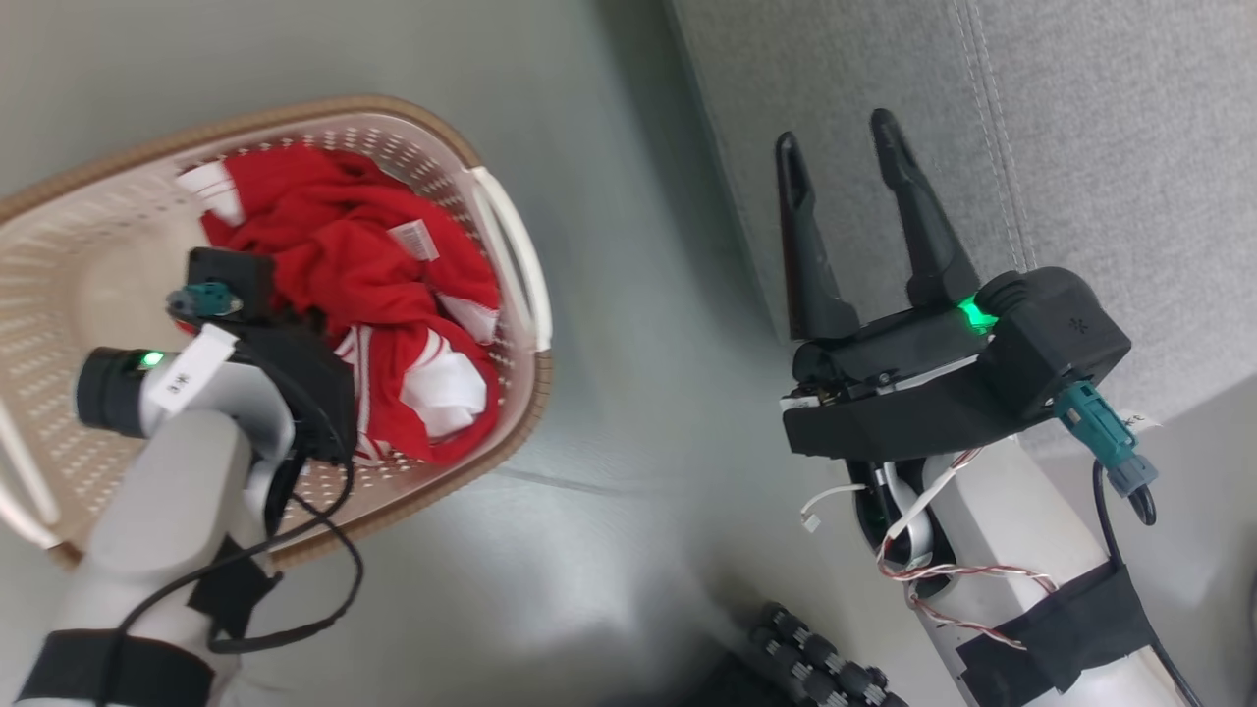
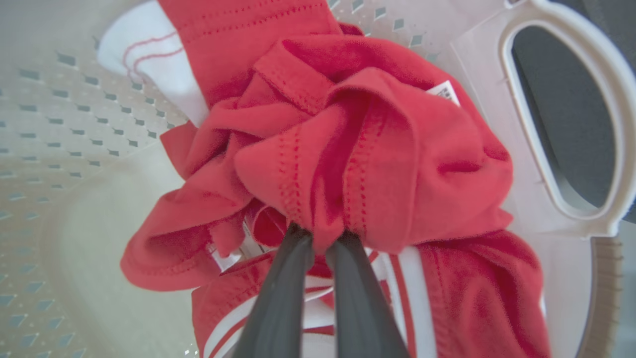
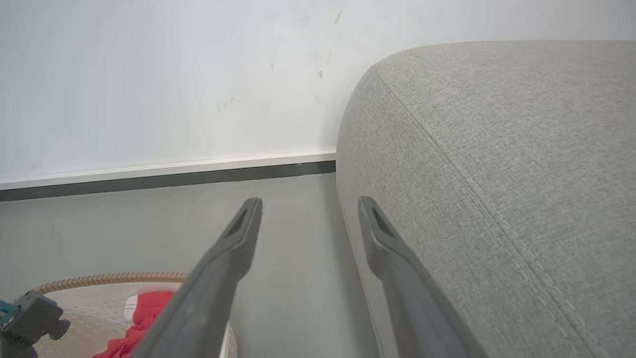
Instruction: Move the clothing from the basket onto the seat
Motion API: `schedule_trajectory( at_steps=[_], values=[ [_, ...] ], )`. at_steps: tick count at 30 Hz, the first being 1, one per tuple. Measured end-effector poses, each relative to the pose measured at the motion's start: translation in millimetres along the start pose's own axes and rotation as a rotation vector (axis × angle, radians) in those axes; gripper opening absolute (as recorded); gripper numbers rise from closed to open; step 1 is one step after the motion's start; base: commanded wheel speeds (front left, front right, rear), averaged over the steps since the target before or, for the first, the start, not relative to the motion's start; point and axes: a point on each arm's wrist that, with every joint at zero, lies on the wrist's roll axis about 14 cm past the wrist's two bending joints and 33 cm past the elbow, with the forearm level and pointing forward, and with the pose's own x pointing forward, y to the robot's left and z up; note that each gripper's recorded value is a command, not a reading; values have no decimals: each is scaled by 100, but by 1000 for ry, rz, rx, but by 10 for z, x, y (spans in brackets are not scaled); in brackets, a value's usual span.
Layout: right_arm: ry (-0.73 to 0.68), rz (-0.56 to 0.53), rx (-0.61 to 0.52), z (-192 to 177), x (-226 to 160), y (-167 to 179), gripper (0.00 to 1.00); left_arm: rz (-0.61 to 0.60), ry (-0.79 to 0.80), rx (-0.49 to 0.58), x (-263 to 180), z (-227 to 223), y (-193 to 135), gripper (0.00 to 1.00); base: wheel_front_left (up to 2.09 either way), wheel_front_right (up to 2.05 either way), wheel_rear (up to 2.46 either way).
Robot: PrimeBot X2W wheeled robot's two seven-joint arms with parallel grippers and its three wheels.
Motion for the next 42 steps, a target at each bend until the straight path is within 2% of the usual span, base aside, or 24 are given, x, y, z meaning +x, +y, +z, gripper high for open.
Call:
schedule_trajectory(
  at_steps=[19,34,42],
  values=[
    [-86,76,-23,369,-2,219,100,38,-261,-4,-735,601,-5,0,0,0,0],
    [-151,129,-30,743,-280,316,100,93,-559,-1,-1677,1113,-78,0,0,0,0],
    [-188,169,-28,919,-426,433,100,115,-735,-37,-2236,1431,-103,0,0,0,0]
  ],
)
